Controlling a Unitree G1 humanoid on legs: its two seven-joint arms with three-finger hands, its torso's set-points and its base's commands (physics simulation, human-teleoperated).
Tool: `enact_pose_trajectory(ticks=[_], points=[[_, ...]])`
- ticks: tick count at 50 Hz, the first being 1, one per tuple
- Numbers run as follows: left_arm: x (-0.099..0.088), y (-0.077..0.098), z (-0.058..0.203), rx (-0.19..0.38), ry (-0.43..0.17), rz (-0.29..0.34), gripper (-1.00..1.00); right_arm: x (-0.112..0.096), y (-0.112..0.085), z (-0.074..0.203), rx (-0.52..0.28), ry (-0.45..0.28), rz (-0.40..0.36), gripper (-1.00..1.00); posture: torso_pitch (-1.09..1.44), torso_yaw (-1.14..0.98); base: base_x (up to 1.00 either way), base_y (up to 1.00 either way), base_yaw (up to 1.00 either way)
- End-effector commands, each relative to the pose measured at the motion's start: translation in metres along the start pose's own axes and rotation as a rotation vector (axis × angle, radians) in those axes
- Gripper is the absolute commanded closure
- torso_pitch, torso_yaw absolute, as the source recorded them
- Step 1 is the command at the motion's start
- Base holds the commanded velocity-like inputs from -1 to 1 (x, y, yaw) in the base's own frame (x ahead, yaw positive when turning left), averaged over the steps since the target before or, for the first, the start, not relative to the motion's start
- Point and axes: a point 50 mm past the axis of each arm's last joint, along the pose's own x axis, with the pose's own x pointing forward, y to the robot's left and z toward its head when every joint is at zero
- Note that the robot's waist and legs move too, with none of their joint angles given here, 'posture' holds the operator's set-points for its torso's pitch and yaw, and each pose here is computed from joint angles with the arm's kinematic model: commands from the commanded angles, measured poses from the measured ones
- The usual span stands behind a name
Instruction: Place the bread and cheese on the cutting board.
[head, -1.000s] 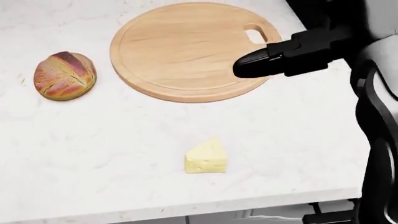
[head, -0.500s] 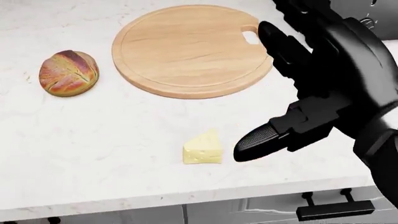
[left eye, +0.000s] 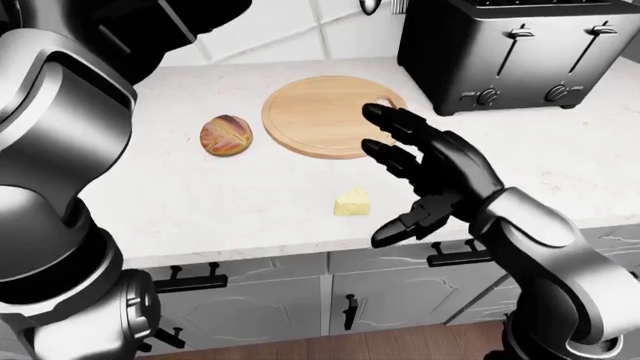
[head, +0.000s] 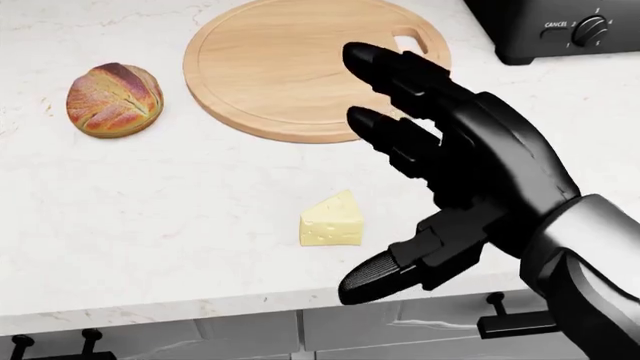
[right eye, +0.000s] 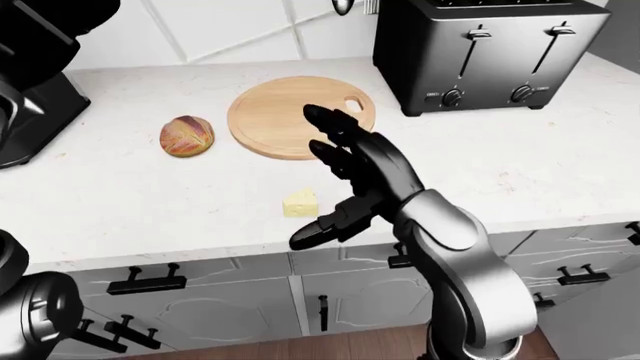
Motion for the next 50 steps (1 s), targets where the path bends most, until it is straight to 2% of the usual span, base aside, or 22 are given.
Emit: enact_pose_trajectory(ticks=[1,7,11,18,30,50], points=[[-0.003,-0.003,0.014,-0.015,-0.066,-0.012,-1.0,-0.003,0.0,0.013,-0.037,-0.07,-0.009,-0.76,0.0,0.0,0.0,0.0,0.0],[-0.002,-0.002,0.013,-0.011,-0.071,-0.011,-1.0,-0.002,-0.002,0.012,-0.035,-0.072,-0.017,-0.82,0.0,0.0,0.0,0.0,0.0],[-0.003,-0.003,0.014,-0.01,-0.072,-0.012,-1.0,0.0,-0.004,0.008,-0.038,-0.063,-0.026,-0.63,0.0,0.0,0.0,0.0,0.0],[-0.004,-0.003,0.015,-0.011,-0.073,-0.014,-1.0,0.0,-0.004,0.008,-0.039,-0.061,-0.03,-0.56,0.0,0.0,0.0,0.0,0.0],[-0.004,-0.003,0.014,-0.01,-0.074,-0.014,-1.0,0.009,-0.001,-0.004,-0.056,-0.023,-0.016,-0.55,0.0,0.0,0.0,0.0,0.0],[-0.004,-0.003,0.015,-0.01,-0.074,-0.014,-1.0,0.008,-0.002,-0.013,-0.07,0.007,-0.018,-0.51,0.0,0.0,0.0,0.0,0.0]])
